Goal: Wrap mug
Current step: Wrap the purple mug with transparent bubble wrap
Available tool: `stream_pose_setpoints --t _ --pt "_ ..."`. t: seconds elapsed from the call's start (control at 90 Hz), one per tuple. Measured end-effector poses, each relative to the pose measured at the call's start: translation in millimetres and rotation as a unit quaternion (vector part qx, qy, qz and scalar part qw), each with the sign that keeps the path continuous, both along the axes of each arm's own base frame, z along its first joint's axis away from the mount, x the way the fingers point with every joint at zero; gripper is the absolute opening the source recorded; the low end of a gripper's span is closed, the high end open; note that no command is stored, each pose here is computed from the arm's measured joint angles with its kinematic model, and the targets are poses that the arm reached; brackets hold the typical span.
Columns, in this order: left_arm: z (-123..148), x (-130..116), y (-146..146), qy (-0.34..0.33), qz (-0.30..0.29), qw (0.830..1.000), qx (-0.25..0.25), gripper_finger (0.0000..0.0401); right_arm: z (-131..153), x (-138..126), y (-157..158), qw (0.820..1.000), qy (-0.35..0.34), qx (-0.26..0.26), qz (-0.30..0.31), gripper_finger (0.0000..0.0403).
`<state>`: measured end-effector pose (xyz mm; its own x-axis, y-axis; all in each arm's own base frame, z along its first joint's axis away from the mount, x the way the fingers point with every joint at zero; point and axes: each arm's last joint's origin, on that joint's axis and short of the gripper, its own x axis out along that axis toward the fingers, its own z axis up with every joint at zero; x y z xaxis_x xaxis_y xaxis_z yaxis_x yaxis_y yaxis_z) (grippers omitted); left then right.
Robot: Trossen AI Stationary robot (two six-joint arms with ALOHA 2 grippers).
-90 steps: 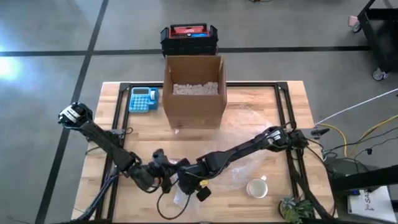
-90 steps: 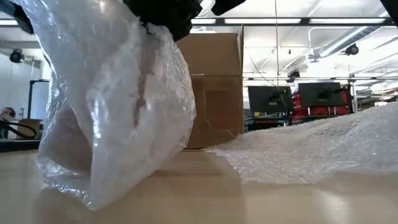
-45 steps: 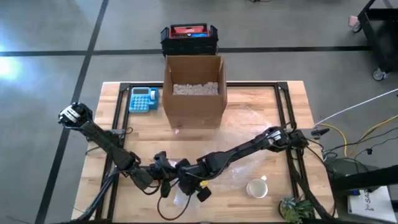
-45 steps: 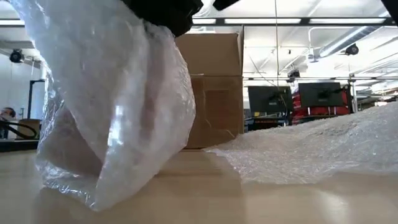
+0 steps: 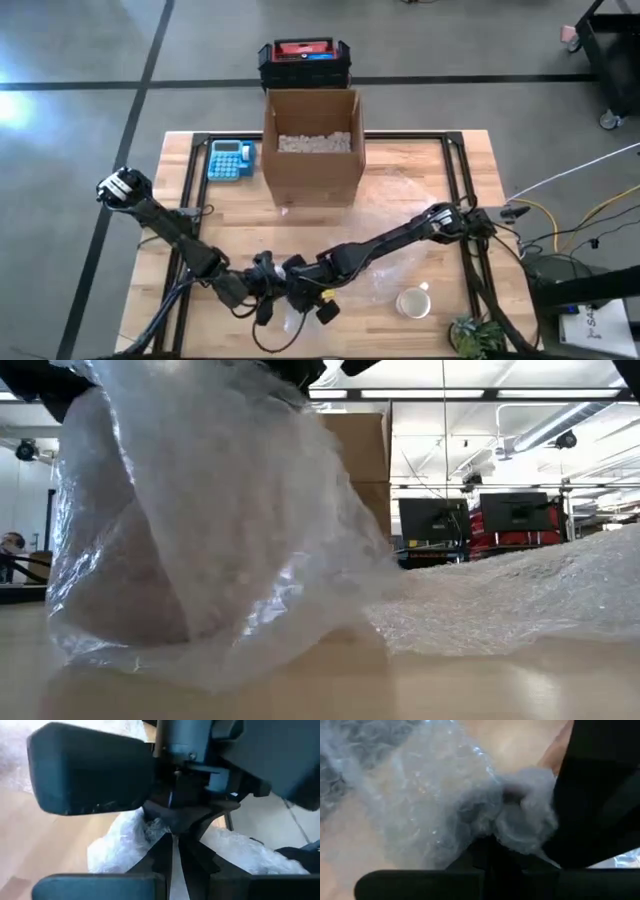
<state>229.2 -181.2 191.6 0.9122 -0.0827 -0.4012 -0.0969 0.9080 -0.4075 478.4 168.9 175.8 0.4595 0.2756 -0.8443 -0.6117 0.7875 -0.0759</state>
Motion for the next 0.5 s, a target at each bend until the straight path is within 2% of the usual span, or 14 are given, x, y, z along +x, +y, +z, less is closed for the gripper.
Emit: stream_pose_setpoints --t 0.5 --pt "0 0 0 -0.003 0.001 1.0 0.018 0.002 11 3 -3 0.997 0.012 0.036 -0.069 0.0003"
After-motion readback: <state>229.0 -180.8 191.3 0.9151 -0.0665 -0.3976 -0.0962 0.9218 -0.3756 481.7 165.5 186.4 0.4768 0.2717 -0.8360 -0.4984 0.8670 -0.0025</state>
